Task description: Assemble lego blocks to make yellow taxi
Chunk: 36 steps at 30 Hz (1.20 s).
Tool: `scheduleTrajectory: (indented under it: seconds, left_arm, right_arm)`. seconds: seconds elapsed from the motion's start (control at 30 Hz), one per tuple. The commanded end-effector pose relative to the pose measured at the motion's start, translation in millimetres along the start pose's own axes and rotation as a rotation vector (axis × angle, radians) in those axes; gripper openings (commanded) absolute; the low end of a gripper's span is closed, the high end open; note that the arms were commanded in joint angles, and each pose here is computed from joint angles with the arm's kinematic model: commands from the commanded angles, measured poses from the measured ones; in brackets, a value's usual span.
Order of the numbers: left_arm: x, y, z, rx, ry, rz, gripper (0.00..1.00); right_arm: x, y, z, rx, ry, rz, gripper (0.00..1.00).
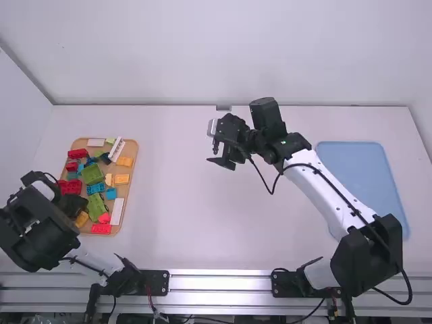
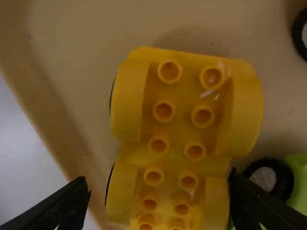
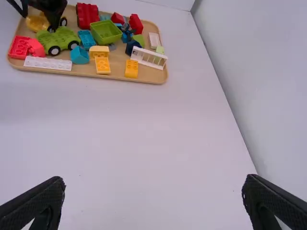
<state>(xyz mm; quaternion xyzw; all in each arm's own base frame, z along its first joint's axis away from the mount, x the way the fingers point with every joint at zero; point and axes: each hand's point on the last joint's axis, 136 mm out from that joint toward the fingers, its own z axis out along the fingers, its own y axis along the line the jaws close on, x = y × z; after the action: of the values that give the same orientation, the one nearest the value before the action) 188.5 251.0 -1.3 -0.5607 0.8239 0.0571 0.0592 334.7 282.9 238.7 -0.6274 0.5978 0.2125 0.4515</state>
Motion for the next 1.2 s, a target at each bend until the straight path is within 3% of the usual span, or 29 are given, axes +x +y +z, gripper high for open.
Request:
scheduleTrajectory:
  seconds: [0.0,0.23,0.37,0.53,0.63,0.7,0.8,0.97,1.03,1.17]
  left_arm:
    - [9,-1,4,0.001,0.017,0.076,0.77]
    - [16,-6,11,0.04,0.02,0.202,0.83]
    - [13,-6,11,0.038,0.009,0.167,0.75]
    - [11,-7,11,0.041,0.002,0.141,0.55]
    - [6,-9,8,0.058,-0.01,0.128,0.61]
    - [2,-12,1,0.069,-0.023,0.132,0.57]
    - [-8,-12,-31,0.083,-0.082,0.108,0.45]
    - [-9,-29,-90,0.203,-0.218,0.187,0.46]
    - [13,-62,-124,0.356,-0.259,0.403,0.51]
    - [65,-114,-170,0.549,-0.307,0.728,0.35]
  right_arm:
    - [-6,-6,0,0.008,-0.011,-0.005,0.99]
    - [-7,-6,0,0.009,-0.011,-0.006,0.99]
    - [-7,-6,0,0.009,-0.012,-0.011,0.98]
    - [-7,-6,0,0.008,-0.012,-0.009,0.99]
    - [-7,-7,-1,0.01,-0.011,-0.008,0.99]
    - [-5,-8,-2,0.014,-0.009,-0.006,0.99]
    - [-4,-11,-4,0.022,-0.009,0.001,0.99]
    - [0,-14,-7,0.026,-0.005,0.014,0.99]
    - [2,-15,-8,0.027,-0.002,0.017,0.99]
    - [0,-15,-9,0.03,-0.005,0.013,0.99]
